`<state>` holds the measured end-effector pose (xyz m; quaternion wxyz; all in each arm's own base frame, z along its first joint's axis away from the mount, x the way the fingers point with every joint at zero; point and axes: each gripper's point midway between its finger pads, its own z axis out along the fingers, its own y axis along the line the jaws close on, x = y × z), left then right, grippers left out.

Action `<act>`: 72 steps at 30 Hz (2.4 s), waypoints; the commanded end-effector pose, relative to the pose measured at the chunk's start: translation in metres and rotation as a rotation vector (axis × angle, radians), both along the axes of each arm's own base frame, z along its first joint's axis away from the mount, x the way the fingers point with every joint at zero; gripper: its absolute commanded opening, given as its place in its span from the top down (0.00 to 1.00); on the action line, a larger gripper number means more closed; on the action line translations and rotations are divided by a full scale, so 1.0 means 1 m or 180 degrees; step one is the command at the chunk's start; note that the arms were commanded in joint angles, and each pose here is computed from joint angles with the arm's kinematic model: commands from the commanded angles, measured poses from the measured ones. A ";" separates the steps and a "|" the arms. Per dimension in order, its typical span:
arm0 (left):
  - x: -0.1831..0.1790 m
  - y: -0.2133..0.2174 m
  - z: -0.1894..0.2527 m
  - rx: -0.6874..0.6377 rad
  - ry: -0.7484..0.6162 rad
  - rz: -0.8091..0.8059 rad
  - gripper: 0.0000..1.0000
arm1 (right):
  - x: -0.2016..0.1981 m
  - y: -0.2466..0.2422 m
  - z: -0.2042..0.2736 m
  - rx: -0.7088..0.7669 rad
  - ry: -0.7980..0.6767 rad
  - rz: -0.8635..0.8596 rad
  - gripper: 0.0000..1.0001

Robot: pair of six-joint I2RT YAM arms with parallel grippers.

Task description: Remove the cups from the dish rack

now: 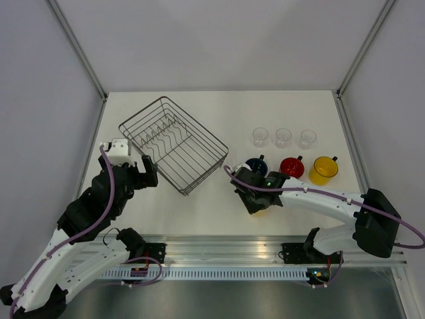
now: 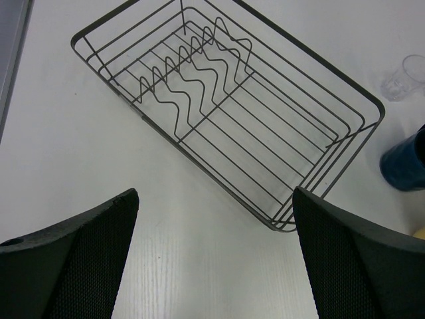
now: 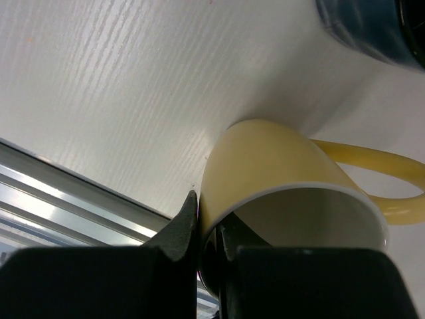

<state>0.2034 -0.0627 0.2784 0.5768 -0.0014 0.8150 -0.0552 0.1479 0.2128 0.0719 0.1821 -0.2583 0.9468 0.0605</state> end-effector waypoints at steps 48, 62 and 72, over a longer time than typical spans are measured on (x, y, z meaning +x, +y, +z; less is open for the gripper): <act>-0.008 0.053 0.027 -0.0045 -0.0462 0.0400 0.00 | 0.048 -0.162 0.242 0.0735 -0.3019 -0.1480 0.02; -0.060 0.066 0.040 -0.0019 -0.0604 0.0271 0.00 | 0.020 -0.194 0.258 0.0958 -0.2995 -0.1501 0.02; -0.069 0.060 0.042 -0.0096 -0.0687 0.0128 0.00 | 0.021 -0.190 0.257 0.0960 -0.2965 -0.1460 0.02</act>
